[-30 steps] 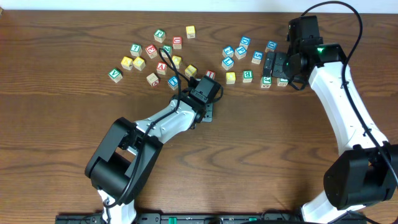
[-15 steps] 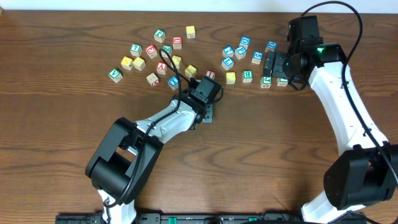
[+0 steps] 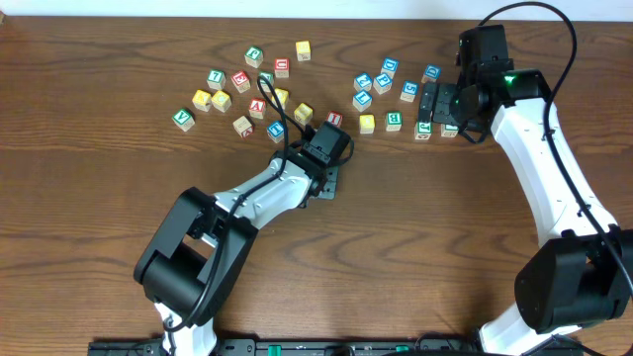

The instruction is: Spell out ROBOT

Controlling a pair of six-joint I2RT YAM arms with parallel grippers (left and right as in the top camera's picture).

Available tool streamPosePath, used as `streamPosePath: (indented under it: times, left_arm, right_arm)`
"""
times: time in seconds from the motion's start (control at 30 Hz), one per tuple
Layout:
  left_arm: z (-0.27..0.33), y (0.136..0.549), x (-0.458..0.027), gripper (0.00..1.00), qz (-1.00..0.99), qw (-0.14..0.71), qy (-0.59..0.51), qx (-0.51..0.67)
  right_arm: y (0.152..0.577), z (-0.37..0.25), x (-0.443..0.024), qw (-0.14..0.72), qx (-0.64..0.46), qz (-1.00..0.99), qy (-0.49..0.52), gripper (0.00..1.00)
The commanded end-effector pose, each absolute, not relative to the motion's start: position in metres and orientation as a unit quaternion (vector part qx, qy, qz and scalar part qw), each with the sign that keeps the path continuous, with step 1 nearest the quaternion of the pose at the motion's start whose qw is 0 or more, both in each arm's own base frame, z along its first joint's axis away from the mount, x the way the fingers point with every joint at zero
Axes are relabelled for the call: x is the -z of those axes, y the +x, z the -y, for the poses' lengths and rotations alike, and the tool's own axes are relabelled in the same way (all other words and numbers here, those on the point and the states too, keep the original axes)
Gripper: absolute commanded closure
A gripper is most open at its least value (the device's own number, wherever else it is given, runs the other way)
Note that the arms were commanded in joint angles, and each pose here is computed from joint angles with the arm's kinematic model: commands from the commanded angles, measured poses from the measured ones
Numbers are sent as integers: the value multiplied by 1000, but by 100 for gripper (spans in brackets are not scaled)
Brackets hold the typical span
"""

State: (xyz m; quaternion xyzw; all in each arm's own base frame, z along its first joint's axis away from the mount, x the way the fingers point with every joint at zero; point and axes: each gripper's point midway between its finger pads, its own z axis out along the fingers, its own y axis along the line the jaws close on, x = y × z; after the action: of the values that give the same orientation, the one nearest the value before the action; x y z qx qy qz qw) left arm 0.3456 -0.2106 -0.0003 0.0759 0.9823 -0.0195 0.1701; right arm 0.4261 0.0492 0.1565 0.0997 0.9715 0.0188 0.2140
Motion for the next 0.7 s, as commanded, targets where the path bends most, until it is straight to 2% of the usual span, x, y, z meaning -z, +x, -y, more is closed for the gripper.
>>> streamPosePath:
  times: [0.0,0.67]
  left_arm:
    - [211,348,-9,54,-981,177,82,22]
    - [217,356,-13,54,-973,195,118,25]
  right_arm:
    - [430,-50,-163,223,-16,-969,101,1]
    - [430,-50,-163,223,-17,-969,101,1]
